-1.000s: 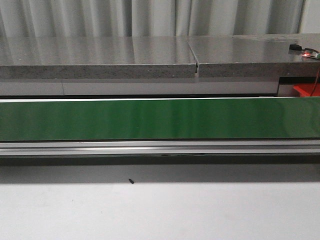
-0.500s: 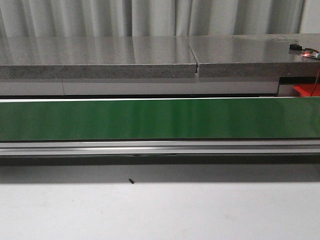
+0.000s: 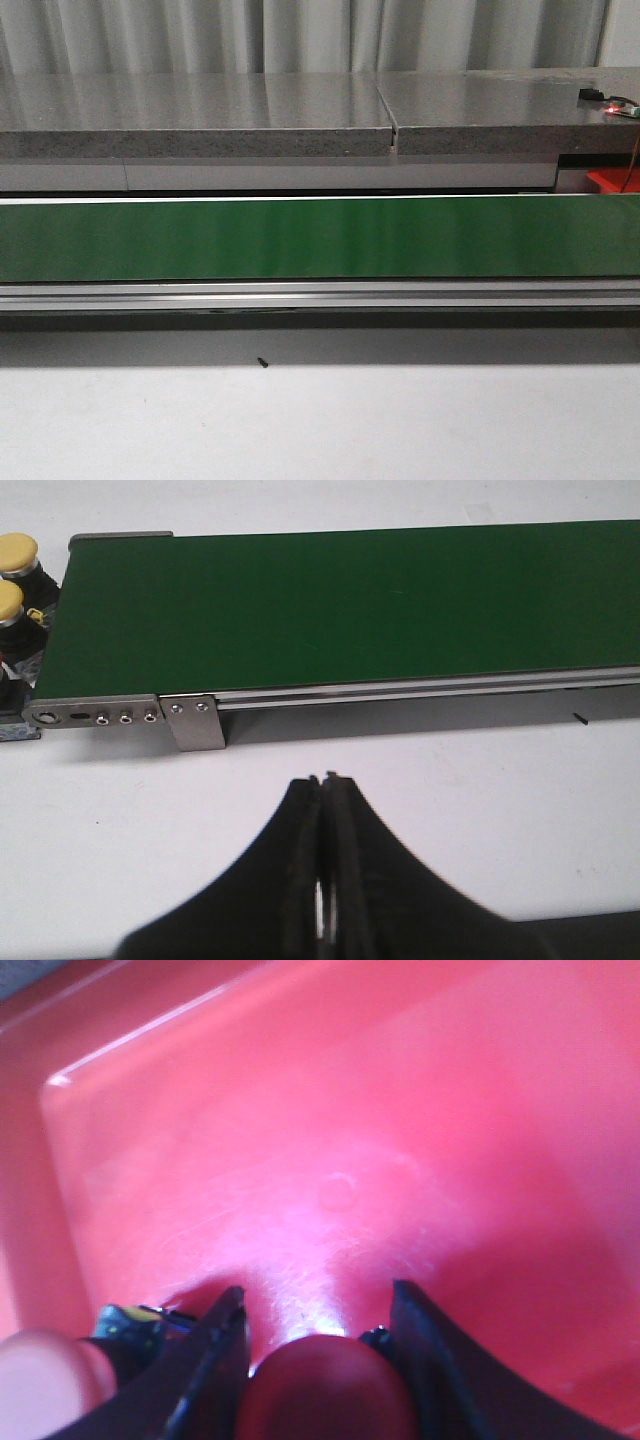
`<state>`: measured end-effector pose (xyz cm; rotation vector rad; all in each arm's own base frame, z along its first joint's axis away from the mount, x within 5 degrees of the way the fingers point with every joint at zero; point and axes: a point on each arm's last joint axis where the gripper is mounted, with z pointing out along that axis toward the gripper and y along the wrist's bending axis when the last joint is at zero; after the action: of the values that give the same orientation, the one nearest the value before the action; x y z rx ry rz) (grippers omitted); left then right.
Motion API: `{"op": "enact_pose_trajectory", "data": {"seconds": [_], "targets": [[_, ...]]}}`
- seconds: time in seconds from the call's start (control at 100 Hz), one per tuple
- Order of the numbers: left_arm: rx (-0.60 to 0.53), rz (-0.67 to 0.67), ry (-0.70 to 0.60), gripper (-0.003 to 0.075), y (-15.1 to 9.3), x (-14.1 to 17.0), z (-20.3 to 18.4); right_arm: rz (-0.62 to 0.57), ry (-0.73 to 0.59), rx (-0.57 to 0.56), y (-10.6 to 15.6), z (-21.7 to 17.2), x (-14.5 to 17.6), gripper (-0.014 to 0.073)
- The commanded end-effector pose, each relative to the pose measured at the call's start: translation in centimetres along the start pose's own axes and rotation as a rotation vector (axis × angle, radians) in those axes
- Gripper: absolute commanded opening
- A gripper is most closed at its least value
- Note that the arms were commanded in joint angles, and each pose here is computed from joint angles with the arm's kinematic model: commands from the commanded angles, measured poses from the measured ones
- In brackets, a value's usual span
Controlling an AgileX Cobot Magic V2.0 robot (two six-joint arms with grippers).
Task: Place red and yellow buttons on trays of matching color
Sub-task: 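Lower the second red button into the red tray and open the right gripper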
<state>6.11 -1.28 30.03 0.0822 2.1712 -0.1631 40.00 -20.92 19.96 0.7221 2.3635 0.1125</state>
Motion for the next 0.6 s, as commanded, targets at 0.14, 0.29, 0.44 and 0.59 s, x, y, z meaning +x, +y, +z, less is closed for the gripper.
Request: {"op": "enact_pose_trajectory", "data": {"seconds": [0.14, 0.29, 0.44, 0.59], "targets": [[0.014, -0.003, -0.081, -0.0020, -0.2, -1.2, -0.4, -0.007, -0.133, -0.009, 0.6, -2.4, -2.3, 0.0428], [0.014, -0.003, -0.081, -0.0020, -0.2, -1.2, -0.4, -0.007, -0.135, -0.013, 0.6, -2.9, -2.5, 0.0643], [0.014, -0.003, -0.081, -0.0020, -0.2, -1.2, -0.4, -0.031, -0.148, -0.009, 0.8, -4.5, -2.8, 0.0549], [0.014, -0.003, -0.081, -0.0020, -0.2, -1.2, -0.4, -0.081, -0.184, 0.007, 1.4, -7.4, -2.8, 0.0412]]}}
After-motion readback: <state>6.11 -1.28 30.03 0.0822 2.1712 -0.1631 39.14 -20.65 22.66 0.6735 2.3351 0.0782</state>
